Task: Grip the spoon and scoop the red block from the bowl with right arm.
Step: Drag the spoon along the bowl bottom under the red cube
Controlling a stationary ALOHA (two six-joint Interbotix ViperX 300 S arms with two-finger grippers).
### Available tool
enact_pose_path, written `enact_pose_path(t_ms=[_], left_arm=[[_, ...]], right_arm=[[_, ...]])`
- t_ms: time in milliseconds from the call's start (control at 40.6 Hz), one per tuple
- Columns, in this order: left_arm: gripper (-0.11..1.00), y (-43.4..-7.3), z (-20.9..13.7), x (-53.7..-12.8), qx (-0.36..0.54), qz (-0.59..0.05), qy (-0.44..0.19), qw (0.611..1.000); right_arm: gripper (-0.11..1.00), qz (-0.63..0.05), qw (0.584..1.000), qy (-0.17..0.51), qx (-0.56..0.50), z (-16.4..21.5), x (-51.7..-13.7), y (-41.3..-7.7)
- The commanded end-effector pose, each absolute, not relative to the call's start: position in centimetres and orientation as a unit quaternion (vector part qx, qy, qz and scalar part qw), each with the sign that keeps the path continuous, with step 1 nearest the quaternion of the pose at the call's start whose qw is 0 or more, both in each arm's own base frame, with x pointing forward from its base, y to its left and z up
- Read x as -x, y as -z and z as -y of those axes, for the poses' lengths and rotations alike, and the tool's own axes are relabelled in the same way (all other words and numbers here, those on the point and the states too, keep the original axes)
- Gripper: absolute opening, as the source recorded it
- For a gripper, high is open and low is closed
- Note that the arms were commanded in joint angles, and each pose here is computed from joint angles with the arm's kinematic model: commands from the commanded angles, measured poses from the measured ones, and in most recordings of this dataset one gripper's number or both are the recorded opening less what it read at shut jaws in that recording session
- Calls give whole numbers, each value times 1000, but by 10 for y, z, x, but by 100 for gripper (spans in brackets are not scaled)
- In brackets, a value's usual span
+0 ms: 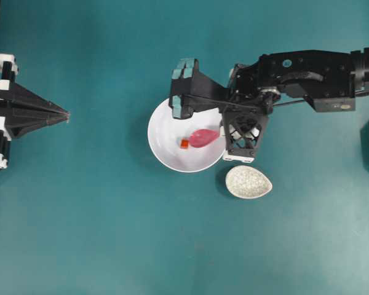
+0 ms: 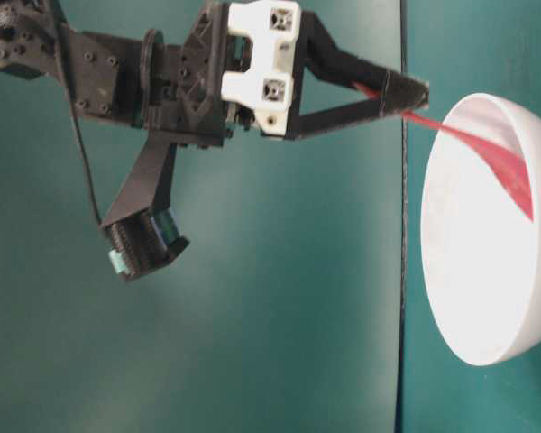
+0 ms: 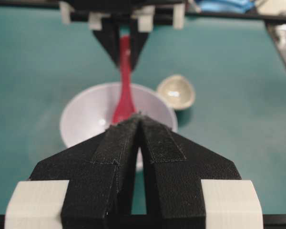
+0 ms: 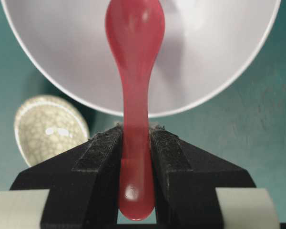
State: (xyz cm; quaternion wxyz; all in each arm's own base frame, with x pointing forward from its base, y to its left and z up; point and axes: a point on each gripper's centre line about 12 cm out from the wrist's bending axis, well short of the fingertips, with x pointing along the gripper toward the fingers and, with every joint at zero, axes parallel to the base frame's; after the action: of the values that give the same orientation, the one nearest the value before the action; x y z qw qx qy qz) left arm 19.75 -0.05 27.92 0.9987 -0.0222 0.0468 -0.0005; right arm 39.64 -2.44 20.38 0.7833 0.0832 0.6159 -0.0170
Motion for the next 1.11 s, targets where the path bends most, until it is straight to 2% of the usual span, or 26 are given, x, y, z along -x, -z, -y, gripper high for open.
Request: enact_pose_path(t_ms=[0,567,1084], left_arm=[[0,-286,0,-200,20,-38,0,999],[0,-284,0,-199,20,-41,0,999],[0,-283,0,-199,19,-41,0,999]], right_arm=[[22,-595,799,15,-82,23,-406,-220],[22,-601,797,4,-67,23,-410,-211],[22,-572,818,11,-68,25,-423,-204]])
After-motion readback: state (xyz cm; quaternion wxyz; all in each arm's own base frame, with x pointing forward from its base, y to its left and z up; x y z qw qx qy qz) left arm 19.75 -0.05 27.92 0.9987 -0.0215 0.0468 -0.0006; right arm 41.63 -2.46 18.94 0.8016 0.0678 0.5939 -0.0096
